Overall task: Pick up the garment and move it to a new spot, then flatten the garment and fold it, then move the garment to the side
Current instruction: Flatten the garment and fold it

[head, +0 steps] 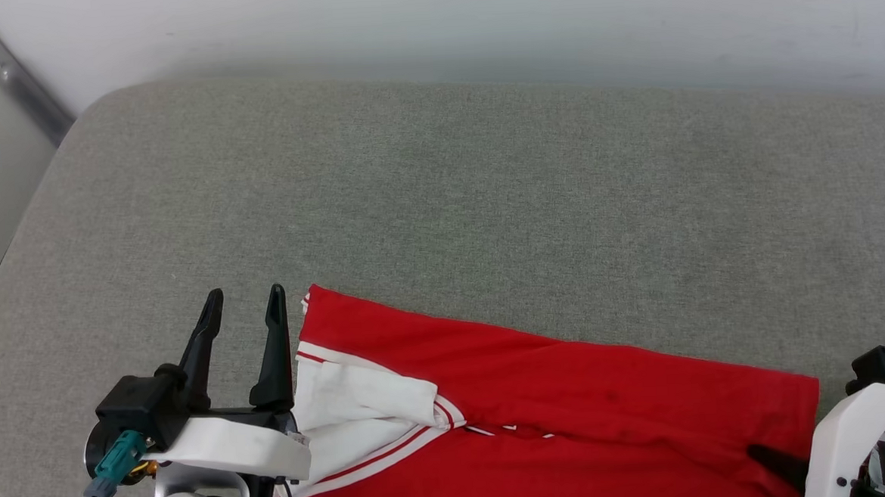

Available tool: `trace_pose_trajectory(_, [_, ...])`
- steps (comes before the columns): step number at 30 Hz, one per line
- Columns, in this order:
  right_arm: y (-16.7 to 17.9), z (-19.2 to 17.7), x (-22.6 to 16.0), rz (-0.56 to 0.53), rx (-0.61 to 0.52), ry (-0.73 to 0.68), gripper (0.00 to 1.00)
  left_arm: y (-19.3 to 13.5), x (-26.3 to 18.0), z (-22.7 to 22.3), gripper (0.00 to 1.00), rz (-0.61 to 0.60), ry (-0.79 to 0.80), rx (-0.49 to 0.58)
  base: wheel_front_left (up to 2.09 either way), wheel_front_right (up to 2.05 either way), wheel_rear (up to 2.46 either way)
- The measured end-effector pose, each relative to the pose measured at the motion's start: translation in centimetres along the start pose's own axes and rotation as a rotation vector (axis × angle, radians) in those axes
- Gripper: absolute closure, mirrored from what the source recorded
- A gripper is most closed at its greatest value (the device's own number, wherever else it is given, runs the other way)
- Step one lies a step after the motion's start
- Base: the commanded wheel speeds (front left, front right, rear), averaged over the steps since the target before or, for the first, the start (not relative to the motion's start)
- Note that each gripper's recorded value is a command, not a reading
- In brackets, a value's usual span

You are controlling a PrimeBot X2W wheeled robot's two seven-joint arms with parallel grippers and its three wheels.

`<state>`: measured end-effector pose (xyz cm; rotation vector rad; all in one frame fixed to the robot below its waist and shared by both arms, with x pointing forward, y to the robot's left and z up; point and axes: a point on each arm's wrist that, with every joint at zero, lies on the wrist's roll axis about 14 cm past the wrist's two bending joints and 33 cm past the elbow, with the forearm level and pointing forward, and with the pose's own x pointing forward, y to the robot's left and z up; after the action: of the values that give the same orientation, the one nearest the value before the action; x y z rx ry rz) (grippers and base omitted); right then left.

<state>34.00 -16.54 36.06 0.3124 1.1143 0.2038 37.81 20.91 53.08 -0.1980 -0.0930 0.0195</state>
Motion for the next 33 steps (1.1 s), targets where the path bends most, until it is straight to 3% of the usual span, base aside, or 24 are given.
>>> trace_pose_trajectory(1, [0.0, 0.0, 0.0, 0.0, 0.001, 0.0, 1.0, 0.1, 0.0, 0.0, 0.0, 0.001, 0.0, 0.002, 0.0, 0.0, 0.0])
trace_pose_trajectory(7, [0.4, 0.9, -0.7, 0.013, -0.02, -0.055, 1.0, -0.2, 0.0, 0.4, 0.0, -0.013, -0.005, 0.018, 0.0, 0.0, 0.0])
trace_pose_trajectory(15, [-1.6, 3.1, -3.7, -0.034, -0.022, -0.175, 1.0, -1.4, -0.2, 0.9, 0.0, -0.042, -0.009, 0.021, 0.0, 0.0, 0.0])
trace_pose_trajectory(26, [-9.2, 4.0, -9.6, -0.208, 0.181, -0.319, 1.0, -3.5, 0.3, 0.4, 0.0, -0.096, 0.008, 0.003, 0.0, 0.0, 0.0])
trace_pose_trajectory(28, [-8.7, 3.8, -9.6, -0.166, 0.247, -0.326, 1.0, -3.7, 0.3, 0.2, 0.0, -0.103, 0.012, 0.003, 0.0, 0.0, 0.0])
trace_pose_trajectory(33, [-3.3, 4.3, -8.4, 0.132, 0.403, -0.291, 1.0, -3.9, 0.4, 0.1, 0.0, -0.112, 0.015, 0.014, 0.0, 0.0, 0.0])
